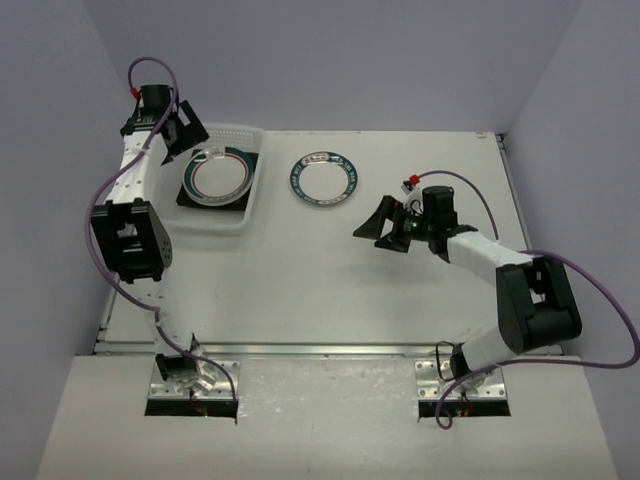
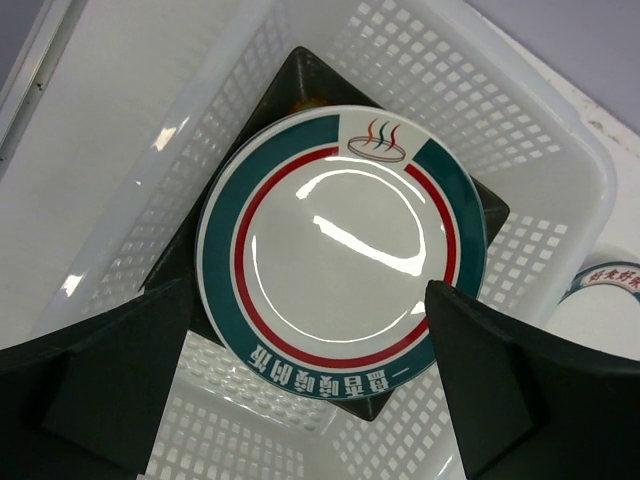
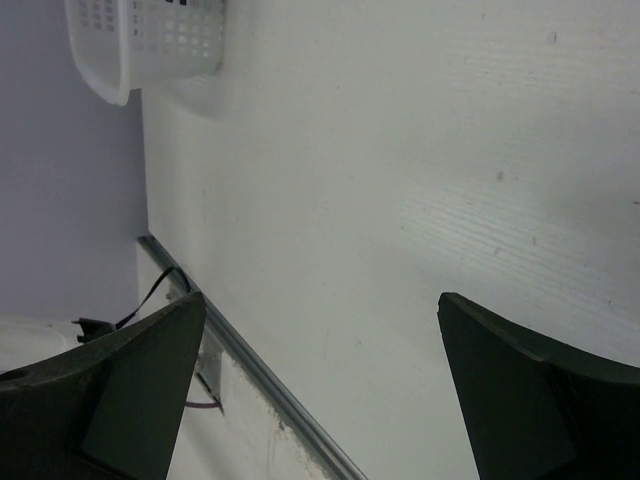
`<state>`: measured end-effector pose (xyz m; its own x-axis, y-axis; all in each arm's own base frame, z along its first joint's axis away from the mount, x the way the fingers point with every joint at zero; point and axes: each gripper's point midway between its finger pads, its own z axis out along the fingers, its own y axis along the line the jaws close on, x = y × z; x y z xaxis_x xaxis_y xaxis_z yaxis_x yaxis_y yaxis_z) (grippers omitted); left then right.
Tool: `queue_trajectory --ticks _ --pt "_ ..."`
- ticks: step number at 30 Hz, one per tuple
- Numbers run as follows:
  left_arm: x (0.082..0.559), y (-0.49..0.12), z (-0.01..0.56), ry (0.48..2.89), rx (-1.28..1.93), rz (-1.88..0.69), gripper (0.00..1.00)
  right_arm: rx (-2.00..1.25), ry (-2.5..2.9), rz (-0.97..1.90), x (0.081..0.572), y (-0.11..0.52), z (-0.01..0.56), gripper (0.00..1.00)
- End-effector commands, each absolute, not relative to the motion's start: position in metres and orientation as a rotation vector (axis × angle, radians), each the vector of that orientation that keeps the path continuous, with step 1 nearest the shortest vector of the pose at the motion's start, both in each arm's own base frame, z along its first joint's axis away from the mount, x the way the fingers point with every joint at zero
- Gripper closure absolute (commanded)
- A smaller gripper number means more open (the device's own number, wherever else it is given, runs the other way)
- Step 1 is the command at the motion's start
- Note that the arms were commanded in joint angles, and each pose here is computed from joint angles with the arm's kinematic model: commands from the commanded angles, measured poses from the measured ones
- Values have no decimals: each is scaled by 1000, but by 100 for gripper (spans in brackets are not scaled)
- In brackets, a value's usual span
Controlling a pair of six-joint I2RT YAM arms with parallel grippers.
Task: Place the plates into the plastic bin on the countertop
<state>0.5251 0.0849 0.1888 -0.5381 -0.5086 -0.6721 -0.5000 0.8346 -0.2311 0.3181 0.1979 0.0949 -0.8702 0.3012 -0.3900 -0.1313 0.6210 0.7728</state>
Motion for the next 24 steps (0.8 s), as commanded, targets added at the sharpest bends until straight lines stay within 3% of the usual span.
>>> queue_trajectory --ticks 1,8,11,13,15,20,21,24 --pt "507 78 232 2197 -695 87 0 169 2330 1026 371 191 102 1" --pt "430 8 322 1987 -520 72 0 475 2387 1054 461 208 29 3" --pt "399 7 323 1916 -515 24 0 564 2366 1062 491 210 11 11" --pt "376 4 357 1768 -474 -49 0 645 2386 1035 499 208 -14 16" --pt "367 3 346 1759 -466 -62 0 676 2393 997 507 205 -25 21" --pt "357 -8 355 1703 -425 -144 0 794 2446 981 520 201 -57 47" --pt "361 -14 352 1717 -401 -175 0 842 2439 1024 521 202 -58 60" --pt "372 -35 328 1801 -321 -257 0 896 2408 1094 525 204 -63 87"
